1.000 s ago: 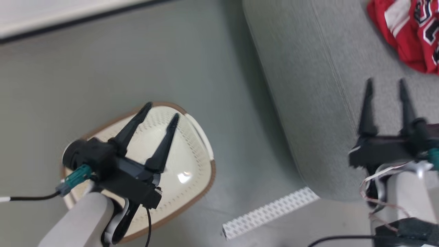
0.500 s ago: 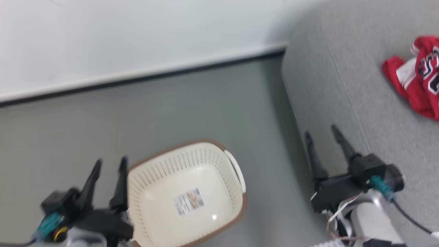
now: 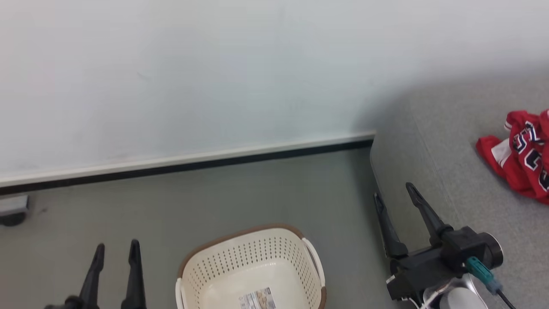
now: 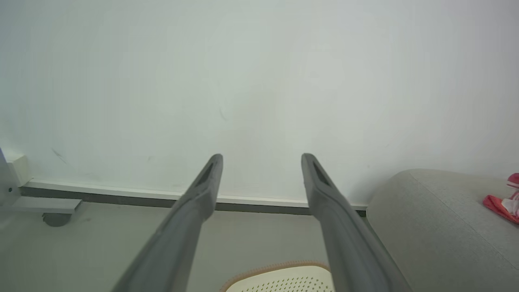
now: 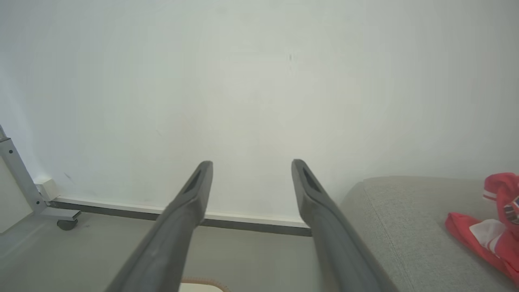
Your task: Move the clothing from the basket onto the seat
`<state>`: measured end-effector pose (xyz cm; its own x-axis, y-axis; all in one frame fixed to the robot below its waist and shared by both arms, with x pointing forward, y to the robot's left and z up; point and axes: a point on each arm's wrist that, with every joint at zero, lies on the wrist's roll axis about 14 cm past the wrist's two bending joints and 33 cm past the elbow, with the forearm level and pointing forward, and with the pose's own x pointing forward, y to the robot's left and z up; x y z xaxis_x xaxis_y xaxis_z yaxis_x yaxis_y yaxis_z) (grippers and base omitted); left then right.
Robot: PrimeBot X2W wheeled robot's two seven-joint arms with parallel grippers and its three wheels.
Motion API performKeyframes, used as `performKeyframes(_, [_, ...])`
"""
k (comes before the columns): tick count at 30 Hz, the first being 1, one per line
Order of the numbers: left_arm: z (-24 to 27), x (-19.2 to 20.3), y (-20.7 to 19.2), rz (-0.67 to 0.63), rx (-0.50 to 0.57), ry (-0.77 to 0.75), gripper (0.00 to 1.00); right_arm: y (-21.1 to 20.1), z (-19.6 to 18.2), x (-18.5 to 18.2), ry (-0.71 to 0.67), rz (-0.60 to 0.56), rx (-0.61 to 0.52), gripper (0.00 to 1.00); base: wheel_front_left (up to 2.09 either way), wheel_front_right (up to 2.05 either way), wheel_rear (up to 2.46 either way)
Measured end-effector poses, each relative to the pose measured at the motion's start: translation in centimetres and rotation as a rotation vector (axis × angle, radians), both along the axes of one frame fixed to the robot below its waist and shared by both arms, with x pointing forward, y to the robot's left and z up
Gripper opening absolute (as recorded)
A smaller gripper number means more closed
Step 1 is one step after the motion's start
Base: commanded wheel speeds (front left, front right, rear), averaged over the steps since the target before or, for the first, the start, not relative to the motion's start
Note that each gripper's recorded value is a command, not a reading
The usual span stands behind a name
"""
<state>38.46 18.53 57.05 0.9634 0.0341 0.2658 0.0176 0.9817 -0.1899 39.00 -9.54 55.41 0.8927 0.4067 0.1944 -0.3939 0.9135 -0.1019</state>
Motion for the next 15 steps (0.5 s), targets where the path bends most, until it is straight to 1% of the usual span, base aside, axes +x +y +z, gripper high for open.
performKeyframes(7, [-0.2,-3.7,0.4,0.002,0.072,-0.004,1.00,0.2,2.7,-2.9,-0.084,0.006,0.039,1.00,0.00,0.00,0.00])
performKeyframes(15, [-0.8,-6.0,0.8,0.009,0.128,0.007,1.00,-1.0,1.2,-5.2,-0.044,-0.031,0.053,1.00,0.00,0.00,0.00])
